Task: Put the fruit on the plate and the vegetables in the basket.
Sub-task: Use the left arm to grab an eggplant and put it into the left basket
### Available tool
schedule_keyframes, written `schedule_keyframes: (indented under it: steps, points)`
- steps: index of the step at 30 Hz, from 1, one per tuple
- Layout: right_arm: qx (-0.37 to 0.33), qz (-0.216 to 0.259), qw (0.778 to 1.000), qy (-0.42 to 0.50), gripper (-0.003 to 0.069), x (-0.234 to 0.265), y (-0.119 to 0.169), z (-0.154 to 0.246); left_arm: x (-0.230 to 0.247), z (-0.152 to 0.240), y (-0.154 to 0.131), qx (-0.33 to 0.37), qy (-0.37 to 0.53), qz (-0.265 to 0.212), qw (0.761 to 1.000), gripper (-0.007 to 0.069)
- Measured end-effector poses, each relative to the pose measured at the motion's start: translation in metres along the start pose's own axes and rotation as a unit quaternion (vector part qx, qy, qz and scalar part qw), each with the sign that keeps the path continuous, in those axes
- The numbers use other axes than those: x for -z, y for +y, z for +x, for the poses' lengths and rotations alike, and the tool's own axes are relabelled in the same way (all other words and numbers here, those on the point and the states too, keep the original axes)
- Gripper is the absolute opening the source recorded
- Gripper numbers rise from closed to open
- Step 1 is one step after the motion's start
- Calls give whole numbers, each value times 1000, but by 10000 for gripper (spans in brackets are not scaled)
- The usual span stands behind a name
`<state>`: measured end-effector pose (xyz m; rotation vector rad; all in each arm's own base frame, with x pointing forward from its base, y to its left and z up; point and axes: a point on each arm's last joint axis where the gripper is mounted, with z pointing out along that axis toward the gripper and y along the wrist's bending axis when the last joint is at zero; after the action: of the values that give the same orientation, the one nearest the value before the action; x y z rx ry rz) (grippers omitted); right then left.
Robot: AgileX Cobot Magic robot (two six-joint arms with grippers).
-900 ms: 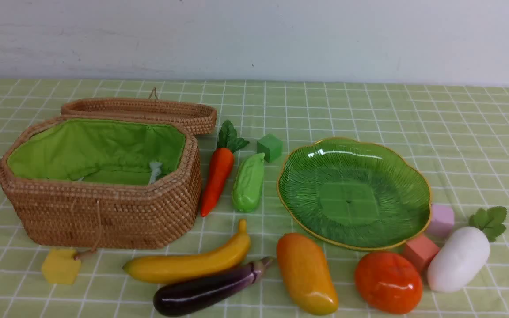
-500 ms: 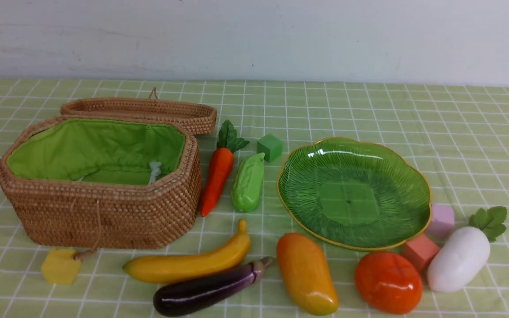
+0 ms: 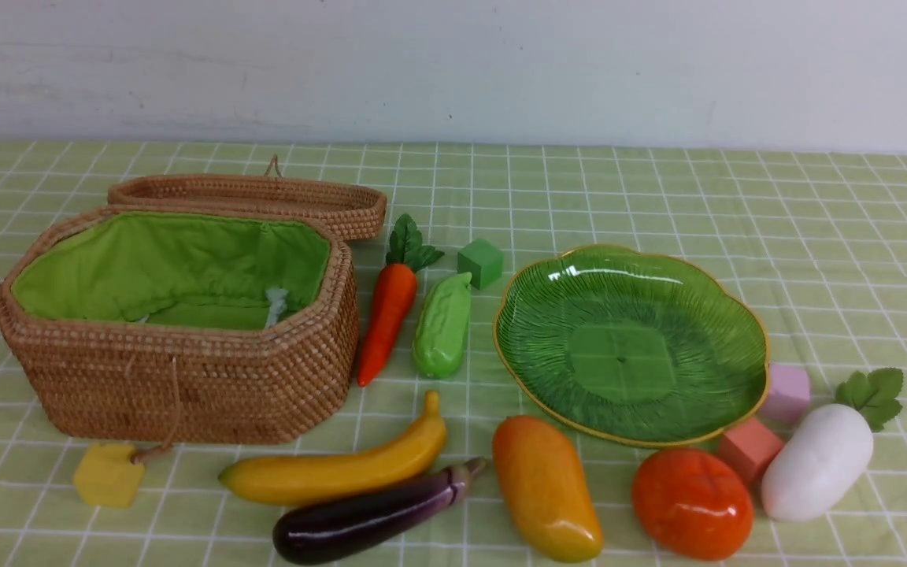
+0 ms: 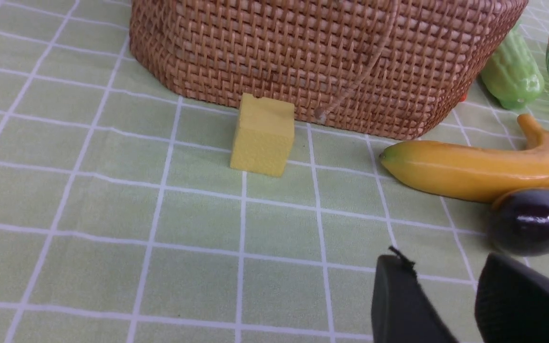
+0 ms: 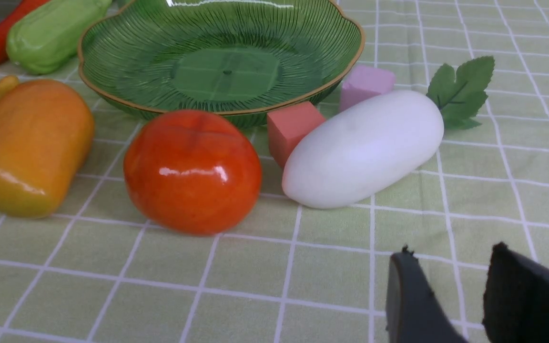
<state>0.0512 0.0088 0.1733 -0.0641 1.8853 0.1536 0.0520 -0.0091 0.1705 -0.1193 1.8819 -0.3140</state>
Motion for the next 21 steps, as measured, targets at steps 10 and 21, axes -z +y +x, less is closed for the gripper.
schedule_keyframes:
  steps: [10,21]
  points:
    - [0,0,1000,0,241,0,0,0,1,-12,-6,58,-66,35,995,238]
    - [0,0,1000,0,241,0,0,0,10,-42,-6,216,-224,86,946,238]
